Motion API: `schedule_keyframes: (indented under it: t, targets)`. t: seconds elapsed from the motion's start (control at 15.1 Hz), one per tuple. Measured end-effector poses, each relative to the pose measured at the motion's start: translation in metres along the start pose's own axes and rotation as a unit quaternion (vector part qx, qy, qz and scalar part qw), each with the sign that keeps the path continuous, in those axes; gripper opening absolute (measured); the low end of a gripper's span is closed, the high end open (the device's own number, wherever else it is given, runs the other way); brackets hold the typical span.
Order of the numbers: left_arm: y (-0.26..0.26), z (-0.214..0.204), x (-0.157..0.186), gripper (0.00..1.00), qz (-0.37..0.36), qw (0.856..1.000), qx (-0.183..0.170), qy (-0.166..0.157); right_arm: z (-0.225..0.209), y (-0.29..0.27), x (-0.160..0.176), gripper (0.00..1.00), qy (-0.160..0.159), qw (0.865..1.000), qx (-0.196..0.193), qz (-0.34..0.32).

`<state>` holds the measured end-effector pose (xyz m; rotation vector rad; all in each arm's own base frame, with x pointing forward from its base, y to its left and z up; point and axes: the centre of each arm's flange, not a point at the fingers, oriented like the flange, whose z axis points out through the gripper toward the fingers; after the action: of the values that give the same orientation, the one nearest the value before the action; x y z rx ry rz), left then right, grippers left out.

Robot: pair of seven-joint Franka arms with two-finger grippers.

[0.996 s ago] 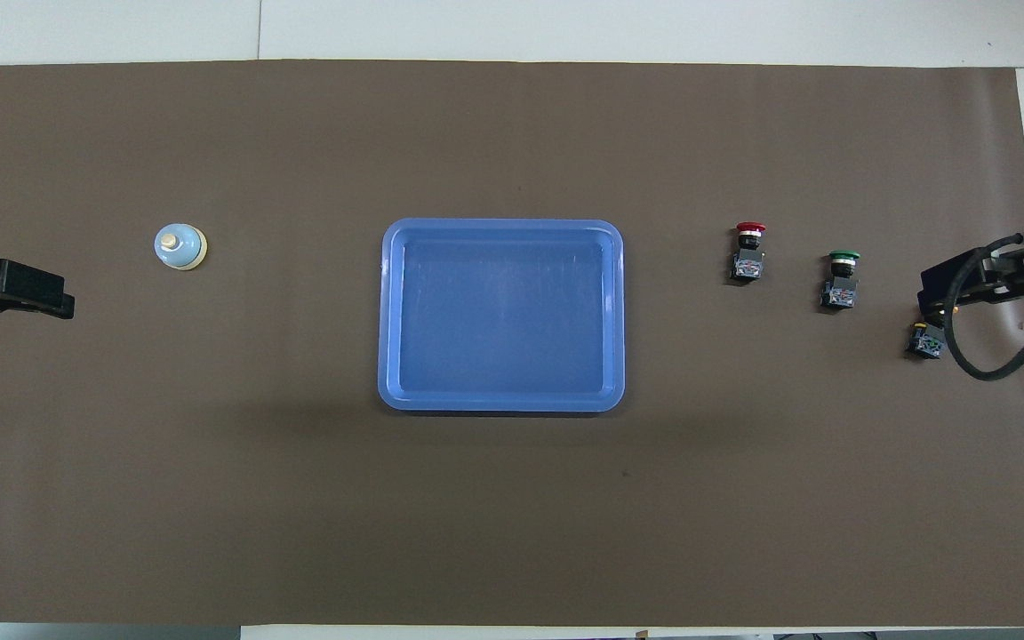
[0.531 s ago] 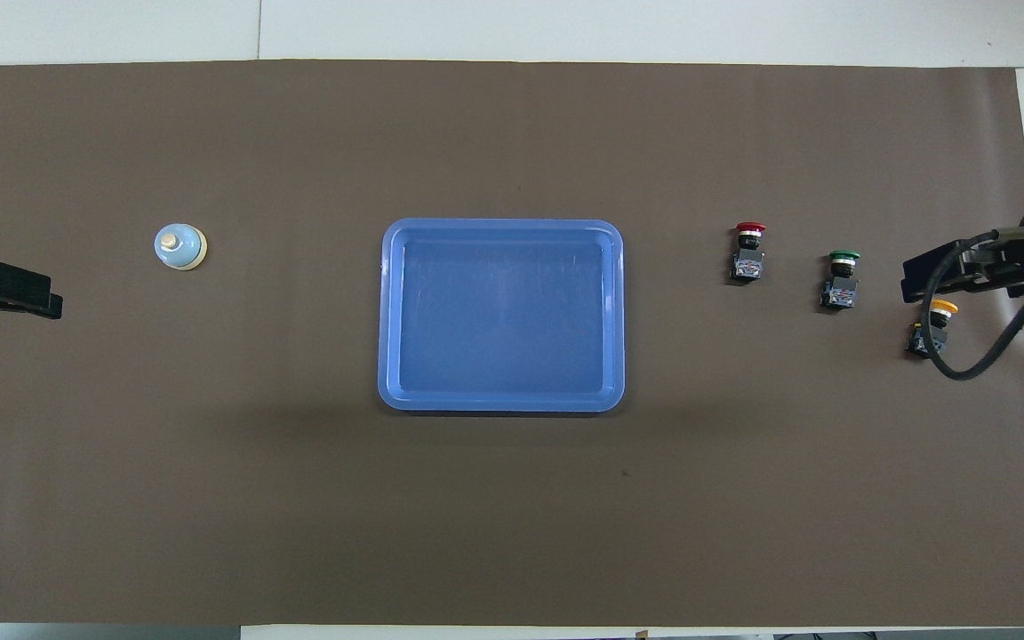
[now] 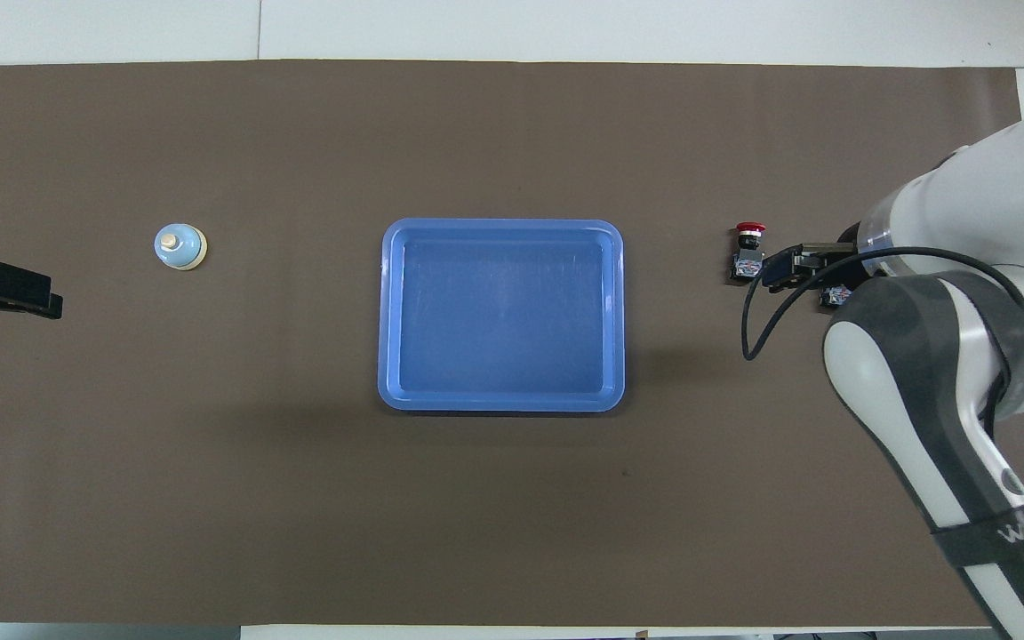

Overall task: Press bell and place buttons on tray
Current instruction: 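Reach the right gripper to the red-capped button and grasp it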

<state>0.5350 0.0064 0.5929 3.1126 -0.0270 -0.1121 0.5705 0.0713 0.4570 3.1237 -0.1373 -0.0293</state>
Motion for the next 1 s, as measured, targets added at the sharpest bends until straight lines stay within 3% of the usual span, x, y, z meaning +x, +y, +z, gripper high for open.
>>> schedule_keyframes:
  t: [0.33, 1.0]
  targets:
    - [0.000, 0.000, 0.000, 1.00, 0.000, 1.000, 0.000, 0.000, 0.096, -0.009, -0.001, 1.00, 0.025, 0.999, 0.011, 0.026]
    - [0.000, 0.000, 0.000, 1.00, 0.000, 1.000, 0.000, 0.000, 0.156, 0.015, 0.029, 1.00, 0.044, 0.999, 0.018, 0.017]
